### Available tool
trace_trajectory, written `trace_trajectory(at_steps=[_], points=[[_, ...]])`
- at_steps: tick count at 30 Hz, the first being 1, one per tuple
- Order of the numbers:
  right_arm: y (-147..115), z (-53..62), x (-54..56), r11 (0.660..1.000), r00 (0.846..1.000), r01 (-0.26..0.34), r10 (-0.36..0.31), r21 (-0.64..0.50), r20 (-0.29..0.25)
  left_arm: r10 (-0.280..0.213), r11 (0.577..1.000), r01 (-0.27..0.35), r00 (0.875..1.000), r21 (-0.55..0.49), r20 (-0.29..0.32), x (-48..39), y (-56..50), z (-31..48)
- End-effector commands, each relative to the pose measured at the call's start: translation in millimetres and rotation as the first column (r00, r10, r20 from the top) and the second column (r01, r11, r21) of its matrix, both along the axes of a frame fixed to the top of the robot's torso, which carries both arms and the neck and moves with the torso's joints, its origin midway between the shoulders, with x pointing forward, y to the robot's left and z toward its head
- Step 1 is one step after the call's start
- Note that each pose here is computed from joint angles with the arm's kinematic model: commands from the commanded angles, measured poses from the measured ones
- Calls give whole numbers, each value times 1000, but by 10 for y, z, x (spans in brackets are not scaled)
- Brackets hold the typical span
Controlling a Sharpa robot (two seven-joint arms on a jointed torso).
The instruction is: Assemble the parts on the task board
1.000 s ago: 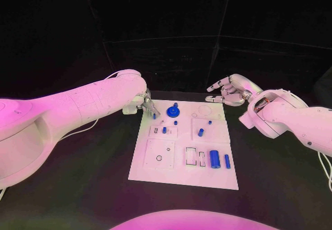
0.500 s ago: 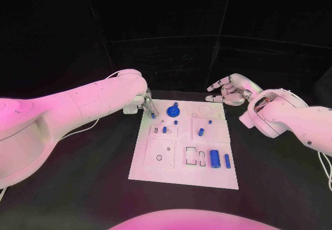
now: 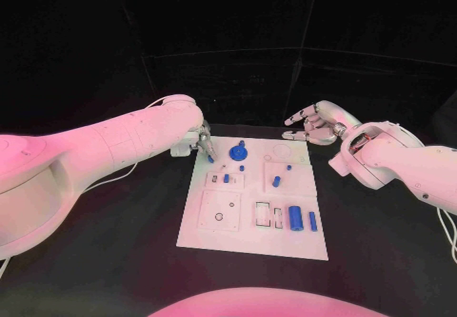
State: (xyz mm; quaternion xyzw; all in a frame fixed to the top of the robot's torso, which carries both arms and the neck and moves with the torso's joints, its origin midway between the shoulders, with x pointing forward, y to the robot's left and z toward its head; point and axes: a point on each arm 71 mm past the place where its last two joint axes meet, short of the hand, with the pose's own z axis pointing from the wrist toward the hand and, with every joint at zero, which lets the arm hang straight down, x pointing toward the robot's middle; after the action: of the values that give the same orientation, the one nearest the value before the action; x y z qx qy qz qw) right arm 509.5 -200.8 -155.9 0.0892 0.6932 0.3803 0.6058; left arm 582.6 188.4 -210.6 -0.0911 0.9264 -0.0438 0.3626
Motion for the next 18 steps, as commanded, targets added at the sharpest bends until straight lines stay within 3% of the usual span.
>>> trace_trajectory(at_steps=[1, 7, 12, 18], points=[[12, 11, -2, 1000, 1000, -11, 11, 2, 0, -7, 1000, 8, 1000, -18, 13, -2, -1, 9], [5, 10, -2, 1000, 1000, -11, 11, 0, -1, 51, 995, -47, 998, -92, 40, -44, 68, 33], [-16, 9, -3, 1000, 1000, -7, 7, -1, -4, 89, 985, -78, 994, -151, 66, -131, 134, 80], [-24, 4, 0, 1000, 1000, -6, 6, -2, -9, 101, 977, -86, 992, -195, 71, -244, 146, 113]])
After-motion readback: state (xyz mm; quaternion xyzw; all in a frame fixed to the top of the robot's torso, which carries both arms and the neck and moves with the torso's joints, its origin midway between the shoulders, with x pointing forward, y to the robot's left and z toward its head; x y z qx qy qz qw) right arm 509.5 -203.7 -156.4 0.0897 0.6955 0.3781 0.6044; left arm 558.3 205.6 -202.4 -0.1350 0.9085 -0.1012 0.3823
